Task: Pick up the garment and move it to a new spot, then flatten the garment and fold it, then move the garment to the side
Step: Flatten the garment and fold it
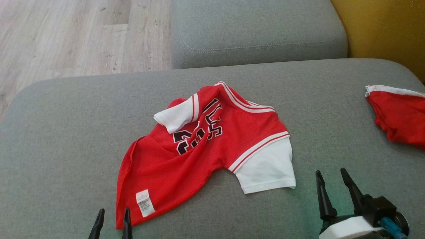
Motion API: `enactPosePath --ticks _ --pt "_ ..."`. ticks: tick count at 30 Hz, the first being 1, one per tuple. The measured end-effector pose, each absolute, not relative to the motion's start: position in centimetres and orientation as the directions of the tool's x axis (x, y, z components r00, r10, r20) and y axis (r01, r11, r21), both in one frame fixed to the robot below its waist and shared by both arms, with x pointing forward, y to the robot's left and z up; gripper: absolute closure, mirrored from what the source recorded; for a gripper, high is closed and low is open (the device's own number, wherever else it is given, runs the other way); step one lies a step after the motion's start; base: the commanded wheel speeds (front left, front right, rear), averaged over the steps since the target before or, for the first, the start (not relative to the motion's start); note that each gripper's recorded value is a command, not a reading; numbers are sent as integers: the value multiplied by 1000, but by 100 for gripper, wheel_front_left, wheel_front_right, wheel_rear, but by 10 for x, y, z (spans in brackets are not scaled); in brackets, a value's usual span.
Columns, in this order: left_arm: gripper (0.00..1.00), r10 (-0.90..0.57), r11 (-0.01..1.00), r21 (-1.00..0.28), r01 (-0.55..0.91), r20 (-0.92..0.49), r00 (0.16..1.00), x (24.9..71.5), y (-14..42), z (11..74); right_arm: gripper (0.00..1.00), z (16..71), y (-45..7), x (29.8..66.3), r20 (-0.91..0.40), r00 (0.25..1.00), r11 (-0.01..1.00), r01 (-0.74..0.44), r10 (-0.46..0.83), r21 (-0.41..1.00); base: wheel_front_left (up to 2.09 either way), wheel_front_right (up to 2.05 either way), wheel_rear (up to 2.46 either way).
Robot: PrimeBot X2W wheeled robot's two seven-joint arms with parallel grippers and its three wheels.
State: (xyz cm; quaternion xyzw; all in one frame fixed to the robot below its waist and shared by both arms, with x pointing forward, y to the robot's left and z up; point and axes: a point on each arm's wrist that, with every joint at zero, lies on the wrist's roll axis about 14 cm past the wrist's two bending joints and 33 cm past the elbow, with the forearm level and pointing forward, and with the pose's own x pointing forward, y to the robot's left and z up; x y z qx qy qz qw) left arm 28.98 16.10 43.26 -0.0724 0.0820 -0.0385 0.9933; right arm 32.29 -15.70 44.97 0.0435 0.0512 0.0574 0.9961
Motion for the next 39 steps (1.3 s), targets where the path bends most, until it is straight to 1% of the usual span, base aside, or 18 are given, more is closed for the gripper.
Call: enactPosePath --ticks 8,13,15,19,23,30,39 --pt "0 -99 987 -141 78 -156 983 293 159 433 0 449 -154 324 -99 987 988 -119 128 93 0 0 0" --pt "0 -131 986 -127 109 -175 976 294 151 427 0 460 -147 332 -65 987 986 -144 150 86 0 0 0" --pt "0 -149 985 -120 126 -216 965 293 146 415 0 455 -138 334 -88 980 982 -175 181 74 0 0 0" --pt "0 -144 988 -105 116 -322 936 289 146 388 0 433 -127 335 -204 954 976 -214 219 48 0 0 0" --pt "0 -128 991 -91 102 -355 926 293 148 380 0 415 -126 335 -290 931 974 -221 223 38 0 0 0" --pt "0 -109 993 -81 85 -371 922 299 151 375 0 409 -120 342 -321 915 969 -245 242 34 0 0 0" --pt "0 -96 995 -73 72 -415 905 297 154 363 0 390 -120 340 -392 887 968 -248 242 37 0 0 0"
